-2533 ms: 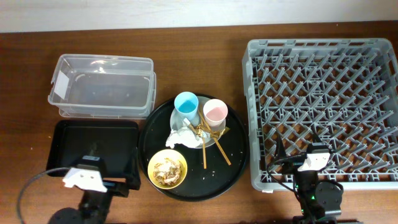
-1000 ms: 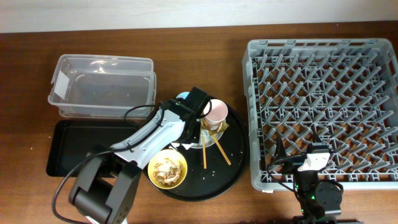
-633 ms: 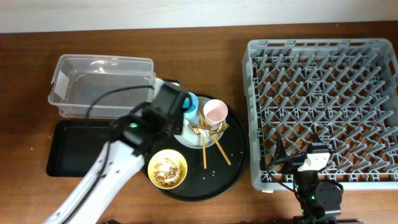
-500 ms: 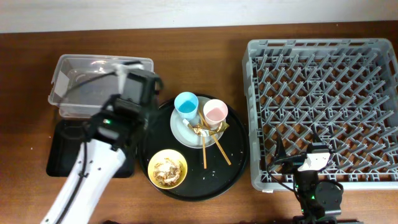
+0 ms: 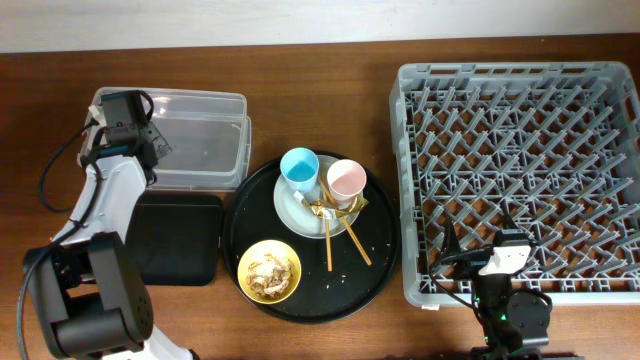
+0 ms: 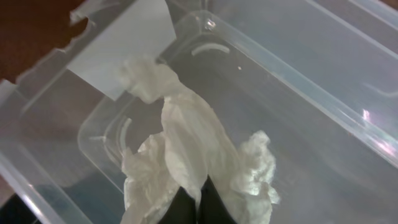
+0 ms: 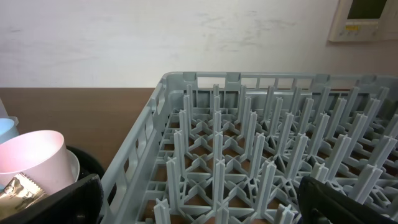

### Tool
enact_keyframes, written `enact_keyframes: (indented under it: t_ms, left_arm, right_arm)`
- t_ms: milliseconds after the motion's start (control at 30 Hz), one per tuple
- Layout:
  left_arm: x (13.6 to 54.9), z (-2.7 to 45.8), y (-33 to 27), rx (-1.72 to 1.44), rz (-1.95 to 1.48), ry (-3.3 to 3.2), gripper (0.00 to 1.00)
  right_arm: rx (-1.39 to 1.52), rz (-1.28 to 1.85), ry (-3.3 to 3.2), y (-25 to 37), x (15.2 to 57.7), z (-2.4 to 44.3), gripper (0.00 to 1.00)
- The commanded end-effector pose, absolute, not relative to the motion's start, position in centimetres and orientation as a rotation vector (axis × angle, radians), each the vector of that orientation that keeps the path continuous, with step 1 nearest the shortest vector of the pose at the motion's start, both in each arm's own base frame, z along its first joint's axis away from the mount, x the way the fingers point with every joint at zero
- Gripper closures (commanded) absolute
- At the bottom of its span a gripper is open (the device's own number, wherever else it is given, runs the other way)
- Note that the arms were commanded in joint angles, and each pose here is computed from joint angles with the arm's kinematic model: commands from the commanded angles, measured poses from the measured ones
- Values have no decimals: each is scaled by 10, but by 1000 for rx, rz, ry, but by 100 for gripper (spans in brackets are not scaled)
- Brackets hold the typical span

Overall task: Sort waste into correct bins and load items into the dishwasher rack
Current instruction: 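Carry the tissue with the left gripper and drop it in the clear bin, then reach left gripper to the gold wrapper on the plate and grasp it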

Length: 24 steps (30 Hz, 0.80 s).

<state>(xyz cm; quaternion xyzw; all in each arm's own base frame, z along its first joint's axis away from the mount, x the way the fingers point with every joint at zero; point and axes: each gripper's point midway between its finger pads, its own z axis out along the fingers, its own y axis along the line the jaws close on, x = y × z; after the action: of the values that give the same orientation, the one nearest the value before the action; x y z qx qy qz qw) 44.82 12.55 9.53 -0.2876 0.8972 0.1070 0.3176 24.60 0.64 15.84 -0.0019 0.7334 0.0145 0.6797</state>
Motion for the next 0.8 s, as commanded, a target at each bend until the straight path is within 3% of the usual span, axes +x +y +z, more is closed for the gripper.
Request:
enact_keyframes:
  t_ms: [0,100,133,167,200,300,433,567,667,700,733,767]
  left_arm:
    - [441,84,119,-737,237,2438,80]
    - [432,79,117,-742,246,2481,79]
    - [433,81,117,-741,246,2474,64]
    - [435,88,118,-738,242,2459,59]
    - [441,101,119,-704,244,2436,49]
    - [452,173,113,-650,203,2329,41]
    - [422,246,53,-495,-86,2309,31]
    - [339,255,-74,-199,-646,2544,30]
    - [310,240,-123,-99,-726,2669,31]
    - [301,232,-141,-99,-735,2707,36]
    - [297,222,-146,-156,-679,2736,47]
    - [291,203,-146,-328,-557,2770,49]
  right_arm:
    - [1,21,1652,4,246,155,2]
    - [1,21,1652,4,246,155,2]
    - [1,21,1652,4,246,155,2]
    - [1,21,1652,4,246,155,2]
    - [1,21,1652,4,246,155,2]
    - [1,21,1652,4,246,155,2]
    - [1,21,1652,4,246,155,2]
    - [1,21,1652,4,246,155,2]
    - [1,21,1652,4,246,155,2]
    - [1,21,1652,4,246,155,2]
    - [1,21,1652,4,246,155,2]
    - [1,21,1652,4,246,155,2]
